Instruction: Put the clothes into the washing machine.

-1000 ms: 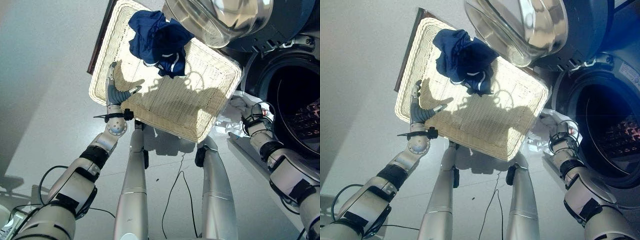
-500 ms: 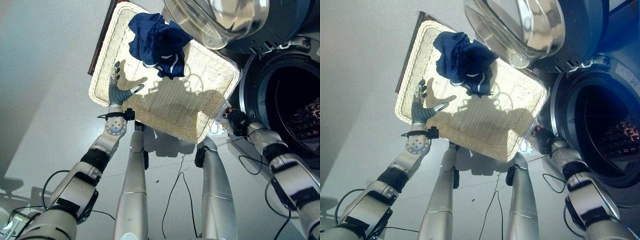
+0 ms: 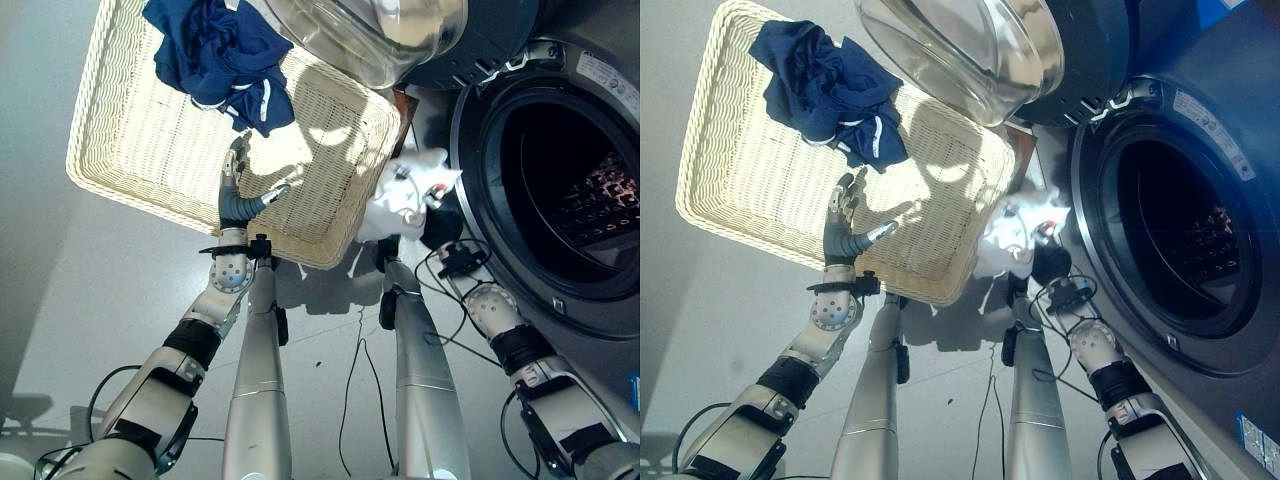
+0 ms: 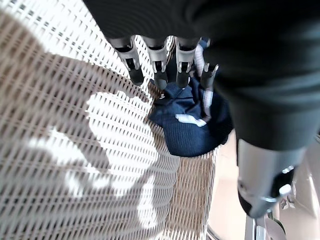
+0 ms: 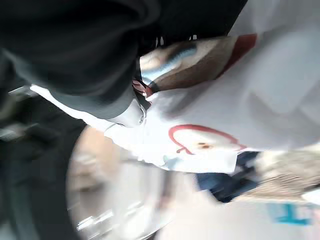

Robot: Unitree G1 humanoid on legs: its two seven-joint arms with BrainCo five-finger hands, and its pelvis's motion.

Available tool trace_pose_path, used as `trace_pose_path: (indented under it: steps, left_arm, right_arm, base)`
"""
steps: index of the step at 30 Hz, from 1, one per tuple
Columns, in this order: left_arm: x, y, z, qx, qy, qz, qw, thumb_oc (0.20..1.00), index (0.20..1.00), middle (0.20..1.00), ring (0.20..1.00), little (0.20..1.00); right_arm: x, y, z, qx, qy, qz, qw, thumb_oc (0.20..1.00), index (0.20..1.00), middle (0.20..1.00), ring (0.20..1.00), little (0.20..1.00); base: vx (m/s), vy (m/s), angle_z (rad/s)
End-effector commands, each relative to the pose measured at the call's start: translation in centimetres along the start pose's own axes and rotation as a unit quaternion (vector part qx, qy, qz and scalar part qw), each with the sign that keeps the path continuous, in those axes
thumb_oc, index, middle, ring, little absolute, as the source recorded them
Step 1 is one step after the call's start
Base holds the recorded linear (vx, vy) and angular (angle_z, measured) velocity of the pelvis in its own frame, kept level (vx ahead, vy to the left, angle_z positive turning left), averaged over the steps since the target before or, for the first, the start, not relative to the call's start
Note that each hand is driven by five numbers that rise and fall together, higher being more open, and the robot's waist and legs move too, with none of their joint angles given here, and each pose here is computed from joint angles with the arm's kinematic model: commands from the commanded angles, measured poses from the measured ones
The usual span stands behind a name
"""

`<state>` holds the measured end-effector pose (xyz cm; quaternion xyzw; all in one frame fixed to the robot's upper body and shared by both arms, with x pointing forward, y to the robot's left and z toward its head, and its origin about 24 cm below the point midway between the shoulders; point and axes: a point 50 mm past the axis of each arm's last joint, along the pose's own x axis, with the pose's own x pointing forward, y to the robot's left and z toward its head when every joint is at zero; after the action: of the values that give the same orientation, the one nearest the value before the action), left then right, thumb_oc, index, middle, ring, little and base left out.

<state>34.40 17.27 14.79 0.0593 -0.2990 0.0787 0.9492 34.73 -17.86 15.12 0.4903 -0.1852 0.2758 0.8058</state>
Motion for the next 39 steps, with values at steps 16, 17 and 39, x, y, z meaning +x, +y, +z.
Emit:
trace_pose_path:
  steps: [16, 17, 39]
  left_arm:
    - [1.2, 0.1, 3.1, -0.03, -0.076, -0.003, 0.997, 1.0, 1.0, 1.0, 1.0, 1.0]
    - [1.3, 0.0, 3.3, -0.027, -0.081, -0.008, 0.996, 1.0, 1.0, 1.0, 1.0, 1.0]
    - [0.2, -4.0, 8.2, 0.055, -0.203, -0.236, 0.949, 1.0, 1.0, 1.0, 1.0, 1.0]
  right_arm:
    - [1.6, 4.5, 3.1, -0.076, -0.117, 0.067, 0.988, 0.2, 0.2, 0.2, 0.2, 0.2]
    - [1.6, 4.9, 2.8, -0.074, -0.108, 0.083, 0.988, 0.2, 0.2, 0.2, 0.2, 0.2]
    - [-1.6, 13.4, -5.6, 0.001, 0.153, 0.42, 0.895, 0.2, 0.2, 0.2, 0.2, 0.2]
  base:
    - [0.0, 0.0, 0.0]
    - [0.0, 0.0, 0.0]
    - [0.0, -0.005, 0.0]
